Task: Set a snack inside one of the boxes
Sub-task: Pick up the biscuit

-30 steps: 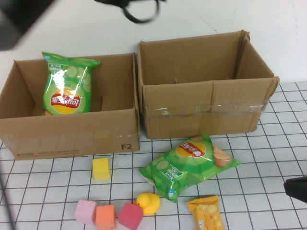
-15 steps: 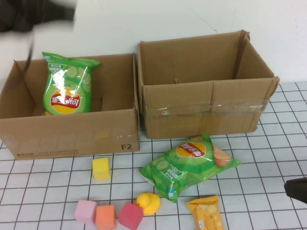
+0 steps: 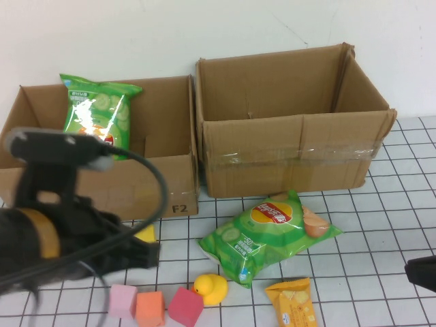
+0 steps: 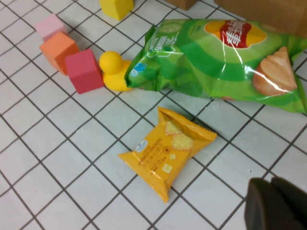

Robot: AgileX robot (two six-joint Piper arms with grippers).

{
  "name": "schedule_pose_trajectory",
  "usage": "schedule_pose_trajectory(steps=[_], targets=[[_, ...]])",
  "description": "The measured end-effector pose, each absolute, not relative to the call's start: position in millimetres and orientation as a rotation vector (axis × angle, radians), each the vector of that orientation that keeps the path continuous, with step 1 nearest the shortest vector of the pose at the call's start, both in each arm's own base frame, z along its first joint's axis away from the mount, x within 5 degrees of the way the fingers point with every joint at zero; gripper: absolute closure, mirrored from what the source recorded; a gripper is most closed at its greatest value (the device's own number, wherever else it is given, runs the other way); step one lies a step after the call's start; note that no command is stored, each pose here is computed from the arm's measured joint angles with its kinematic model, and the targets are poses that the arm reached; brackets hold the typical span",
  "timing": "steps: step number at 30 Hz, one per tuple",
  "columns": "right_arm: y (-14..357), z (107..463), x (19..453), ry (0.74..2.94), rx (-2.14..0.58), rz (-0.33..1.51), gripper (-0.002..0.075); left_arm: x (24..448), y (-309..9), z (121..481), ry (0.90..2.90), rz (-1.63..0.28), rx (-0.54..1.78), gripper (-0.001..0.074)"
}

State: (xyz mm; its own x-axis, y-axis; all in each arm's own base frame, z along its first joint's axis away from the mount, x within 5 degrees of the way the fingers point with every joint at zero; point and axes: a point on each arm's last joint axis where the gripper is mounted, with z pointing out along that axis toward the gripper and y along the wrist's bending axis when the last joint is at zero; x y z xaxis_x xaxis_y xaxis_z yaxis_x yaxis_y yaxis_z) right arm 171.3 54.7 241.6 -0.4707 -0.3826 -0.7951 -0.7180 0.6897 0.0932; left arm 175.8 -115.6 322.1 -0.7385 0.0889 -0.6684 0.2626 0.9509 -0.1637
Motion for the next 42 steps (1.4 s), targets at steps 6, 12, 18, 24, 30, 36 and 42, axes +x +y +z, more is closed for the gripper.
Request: schedule_pose_trajectory(steps=[6, 12, 18, 24, 30, 36, 42], targets=[[54, 241, 171, 2.111, -0.854, 0.532, 0.0727, 188, -128, 300, 2.465, -0.334, 0.243, 0.0736], [52, 242, 176, 2.180, -0.868, 0.520, 0.0677, 193, -130, 297, 2.453, -0.312, 0.251, 0.0736], [56, 243, 191, 2.317, -0.908, 0.488, 0.0648, 181, -112, 311, 2.317, -0.279, 0.224, 0.0736], [86, 245, 209, 2.411, -1.025, 0.455, 0.0643, 150, -87, 308, 2.250, -0.281, 0.217, 0.0736], [138, 242, 223, 2.493, -1.202, 0.404, 0.0579, 130, -72, 292, 2.245, -0.272, 0.223, 0.0736], [179, 220, 246, 2.726, -0.883, 0.327, 0.0358, 128, -68, 286, 2.247, -0.240, 0.238, 0.0736], [190, 198, 270, 2.833, -0.623, 0.280, 0.0193, 129, -67, 287, 2.238, -0.216, 0.252, 0.0736]])
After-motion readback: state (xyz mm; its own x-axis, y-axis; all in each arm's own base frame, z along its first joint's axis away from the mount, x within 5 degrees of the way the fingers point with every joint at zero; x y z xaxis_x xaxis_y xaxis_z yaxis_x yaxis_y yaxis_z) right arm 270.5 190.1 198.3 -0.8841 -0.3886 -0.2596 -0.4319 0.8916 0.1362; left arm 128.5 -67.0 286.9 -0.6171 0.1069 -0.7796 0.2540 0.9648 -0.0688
